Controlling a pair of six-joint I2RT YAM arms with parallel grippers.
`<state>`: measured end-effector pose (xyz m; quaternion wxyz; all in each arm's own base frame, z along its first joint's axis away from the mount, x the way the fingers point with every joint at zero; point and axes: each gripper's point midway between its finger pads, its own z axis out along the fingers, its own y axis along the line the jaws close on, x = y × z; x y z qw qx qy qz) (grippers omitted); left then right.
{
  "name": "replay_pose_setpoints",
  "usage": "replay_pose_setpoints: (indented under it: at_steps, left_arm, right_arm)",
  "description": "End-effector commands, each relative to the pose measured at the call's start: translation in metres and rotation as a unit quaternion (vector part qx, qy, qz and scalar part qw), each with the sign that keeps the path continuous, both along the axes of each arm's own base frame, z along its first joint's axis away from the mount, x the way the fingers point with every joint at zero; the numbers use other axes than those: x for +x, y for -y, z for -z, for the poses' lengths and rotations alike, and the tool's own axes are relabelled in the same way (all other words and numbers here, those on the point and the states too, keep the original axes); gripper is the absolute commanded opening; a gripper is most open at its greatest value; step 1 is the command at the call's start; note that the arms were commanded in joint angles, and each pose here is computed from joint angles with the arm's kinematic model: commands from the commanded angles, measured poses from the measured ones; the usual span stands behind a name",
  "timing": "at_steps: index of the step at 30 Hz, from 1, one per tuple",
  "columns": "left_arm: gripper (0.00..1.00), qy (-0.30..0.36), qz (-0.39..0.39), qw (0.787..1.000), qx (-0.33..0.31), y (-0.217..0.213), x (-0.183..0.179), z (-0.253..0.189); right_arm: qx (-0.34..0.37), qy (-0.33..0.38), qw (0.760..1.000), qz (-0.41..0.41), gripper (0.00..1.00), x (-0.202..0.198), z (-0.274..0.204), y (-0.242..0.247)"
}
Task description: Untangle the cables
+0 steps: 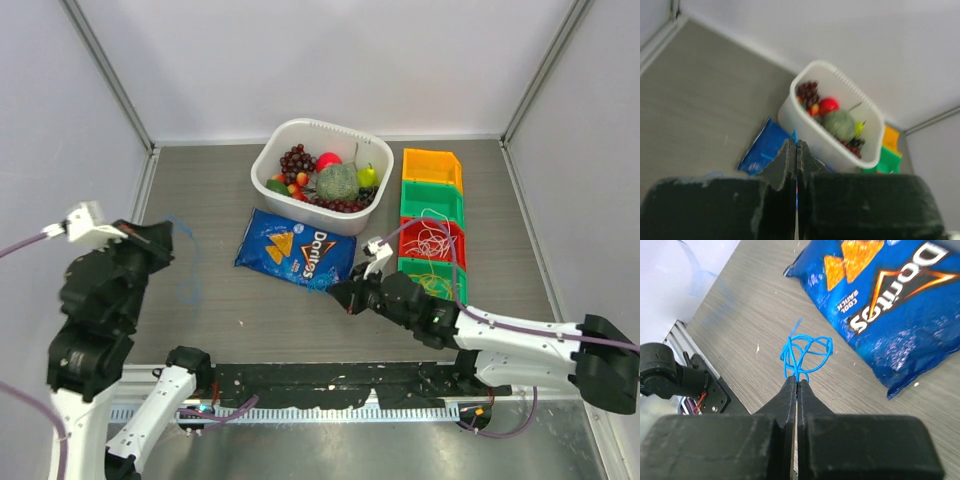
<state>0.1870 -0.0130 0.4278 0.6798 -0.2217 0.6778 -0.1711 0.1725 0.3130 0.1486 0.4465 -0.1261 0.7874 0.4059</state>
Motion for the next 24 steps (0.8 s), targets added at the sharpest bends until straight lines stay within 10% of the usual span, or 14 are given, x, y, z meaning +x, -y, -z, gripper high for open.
replay_pose_setpoints:
  at_steps: [1,13,24]
  left_arm:
    - [0.0,-0.07,0.021,0.997,-0.023,0.014,0.007,0.065]
    - [0.0,-0.12,0.055,0.99,-0.043,0.031,0.009,0.126]
    - [0.0,-0.135,0.211,0.964,-0.086,0.089,0.001,0.145]
  right_arm:
    - [-0.025,0.045,0.997,0.054,0.01,0.015,-0.041,0.026]
    - [-0.058,0.053,0.884,0.462,0.0,0.129,-0.12,0.214]
    - [-0.048,0.014,0.862,0.504,0.01,0.269,-0.121,0.295]
